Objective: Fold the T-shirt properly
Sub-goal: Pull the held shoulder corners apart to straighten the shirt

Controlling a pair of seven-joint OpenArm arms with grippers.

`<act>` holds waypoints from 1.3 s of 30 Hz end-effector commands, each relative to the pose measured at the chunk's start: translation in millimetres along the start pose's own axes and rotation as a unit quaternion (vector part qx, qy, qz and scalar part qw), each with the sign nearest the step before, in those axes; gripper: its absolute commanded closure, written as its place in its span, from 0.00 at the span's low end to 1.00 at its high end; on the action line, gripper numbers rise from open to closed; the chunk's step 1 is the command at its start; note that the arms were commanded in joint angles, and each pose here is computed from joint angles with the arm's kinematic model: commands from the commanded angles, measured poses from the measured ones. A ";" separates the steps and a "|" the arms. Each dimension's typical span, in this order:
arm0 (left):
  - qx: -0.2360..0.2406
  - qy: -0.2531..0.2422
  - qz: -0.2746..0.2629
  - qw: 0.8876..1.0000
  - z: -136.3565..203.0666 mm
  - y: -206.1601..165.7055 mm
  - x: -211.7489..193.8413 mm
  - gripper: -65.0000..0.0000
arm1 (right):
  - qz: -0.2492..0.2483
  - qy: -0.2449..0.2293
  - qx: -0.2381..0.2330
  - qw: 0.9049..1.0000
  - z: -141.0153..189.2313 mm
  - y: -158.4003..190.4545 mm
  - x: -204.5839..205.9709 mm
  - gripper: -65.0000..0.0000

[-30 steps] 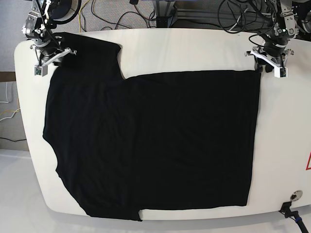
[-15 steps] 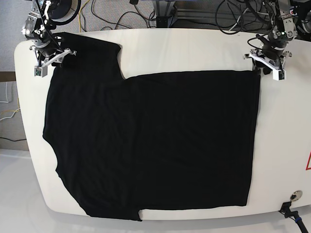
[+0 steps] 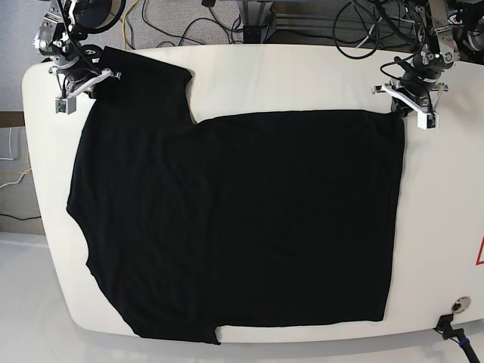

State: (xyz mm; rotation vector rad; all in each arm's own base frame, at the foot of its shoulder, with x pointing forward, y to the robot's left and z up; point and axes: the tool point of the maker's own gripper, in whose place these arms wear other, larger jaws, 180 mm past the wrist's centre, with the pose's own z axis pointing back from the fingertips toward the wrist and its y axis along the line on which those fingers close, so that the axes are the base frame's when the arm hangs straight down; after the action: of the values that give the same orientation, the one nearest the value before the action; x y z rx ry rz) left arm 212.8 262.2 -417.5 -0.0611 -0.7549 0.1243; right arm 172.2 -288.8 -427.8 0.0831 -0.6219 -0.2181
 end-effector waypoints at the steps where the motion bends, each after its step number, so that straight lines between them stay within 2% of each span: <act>1: 0.002 -0.009 -0.005 1.000 10.3 2.6 -1.1 1.00 | 0.009 -0.003 -0.039 0.999 15.4 -23.7 0.3 1.00; 6: 0.009 -0.013 -0.014 1.000 31.1 5.4 -2.1 1.00 | 0.006 -0.008 -0.063 0.998 39.9 -42.6 -4.8 1.00; 12: 0.018 -0.011 -0.024 0.999 52.2 8.9 -6.0 1.00 | -0.013 -0.021 -0.067 0.997 66.6 -53.7 -4.8 1.00; 17: 0.027 0.001 -0.027 0.999 64.6 14.3 -16.2 1.00 | -0.020 -0.025 -0.060 0.998 82.5 -53.5 -5.6 1.00; 28: 0.025 0.007 -0.028 0.999 89.7 13.3 -22.8 1.00 | 0.001 -0.020 -0.056 0.998 105.0 -47.5 -9.2 1.00; 31: 0.025 -0.001 -0.028 0.999 82.4 13.4 -15.2 1.00 | 0.022 -0.050 -0.030 0.998 101.1 -33.2 8.1 1.00; 39: 0.029 -0.063 -0.031 0.997 74.5 14.2 31.2 1.00 | 0.041 -0.112 -0.022 0.993 100.0 -18.8 52.3 1.00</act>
State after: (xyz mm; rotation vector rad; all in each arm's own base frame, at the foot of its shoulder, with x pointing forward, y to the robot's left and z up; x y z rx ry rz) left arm 165.4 276.9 -362.1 0.0101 -0.8017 0.1021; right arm 130.6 -317.9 -340.5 0.0136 -0.7601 -0.1959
